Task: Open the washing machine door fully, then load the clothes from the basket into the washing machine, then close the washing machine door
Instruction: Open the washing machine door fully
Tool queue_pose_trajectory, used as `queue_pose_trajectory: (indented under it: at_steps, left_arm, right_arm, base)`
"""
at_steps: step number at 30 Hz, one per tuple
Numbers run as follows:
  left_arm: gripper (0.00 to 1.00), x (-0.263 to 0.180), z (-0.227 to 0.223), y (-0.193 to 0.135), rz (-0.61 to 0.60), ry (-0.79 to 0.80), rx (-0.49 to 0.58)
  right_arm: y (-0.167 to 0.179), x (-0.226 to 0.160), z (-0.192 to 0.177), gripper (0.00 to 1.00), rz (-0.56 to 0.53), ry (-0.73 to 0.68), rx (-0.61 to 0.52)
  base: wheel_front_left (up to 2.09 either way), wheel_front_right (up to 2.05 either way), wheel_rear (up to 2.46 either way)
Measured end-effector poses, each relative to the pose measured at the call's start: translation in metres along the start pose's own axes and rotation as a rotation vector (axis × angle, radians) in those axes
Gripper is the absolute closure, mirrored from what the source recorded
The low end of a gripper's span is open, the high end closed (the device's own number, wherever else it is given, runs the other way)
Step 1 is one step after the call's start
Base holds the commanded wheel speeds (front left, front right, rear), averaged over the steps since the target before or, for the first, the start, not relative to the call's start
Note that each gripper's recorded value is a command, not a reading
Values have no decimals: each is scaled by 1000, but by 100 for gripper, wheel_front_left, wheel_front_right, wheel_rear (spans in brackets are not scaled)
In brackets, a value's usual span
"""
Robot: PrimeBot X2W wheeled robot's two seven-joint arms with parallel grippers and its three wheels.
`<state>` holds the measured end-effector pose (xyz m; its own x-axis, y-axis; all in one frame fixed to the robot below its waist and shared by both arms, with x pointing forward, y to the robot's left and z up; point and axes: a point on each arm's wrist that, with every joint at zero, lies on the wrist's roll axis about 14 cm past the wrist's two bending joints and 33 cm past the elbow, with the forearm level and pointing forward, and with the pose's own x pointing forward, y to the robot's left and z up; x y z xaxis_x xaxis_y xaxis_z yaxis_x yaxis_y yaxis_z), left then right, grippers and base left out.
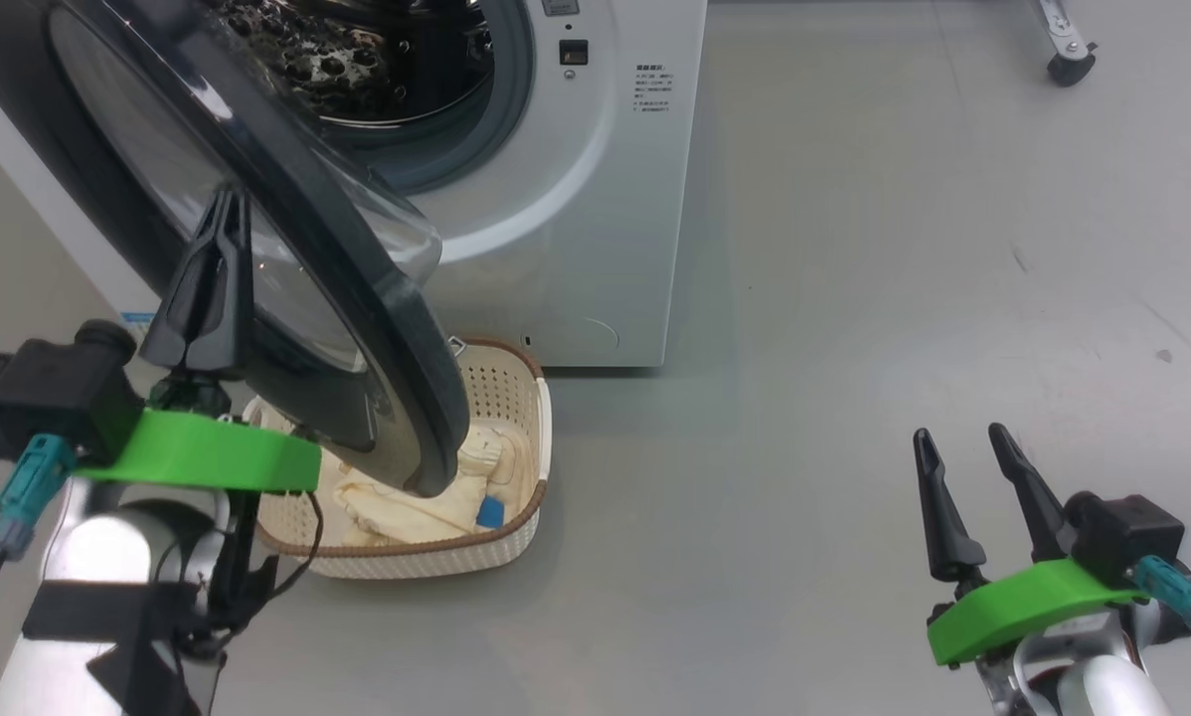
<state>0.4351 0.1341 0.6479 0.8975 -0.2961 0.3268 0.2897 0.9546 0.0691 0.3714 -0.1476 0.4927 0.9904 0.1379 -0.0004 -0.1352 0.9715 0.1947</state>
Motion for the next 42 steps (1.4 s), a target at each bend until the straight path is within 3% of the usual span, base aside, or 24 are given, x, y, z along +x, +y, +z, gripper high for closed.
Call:
queue_pose_trajectory:
  at_steps: [9,12,20,30,42]
  left_arm:
    - [100,15,37,-56,-153,-90,-44]
    - [100,14,33,-89,-236,-68,-99]
    - [100,12,-2,-127,-321,50,-201]
    - [100,4,-74,-131,-297,273,-238]
    - [100,8,-107,-112,-232,348,-228]
  right_arm:
    - [-3,-1,-2,0,-11,6,10]
    - [-5,-2,-4,0,-18,12,11]
    - [-7,-5,-6,0,-27,16,17]
    - [-12,-7,-7,0,-43,23,18]
    - [-15,-9,-12,0,-54,39,20]
  base:
    - [0,0,0]
    - [0,0,0]
    - [0,0,0]
    - [0,0,0]
    - [0,0,0]
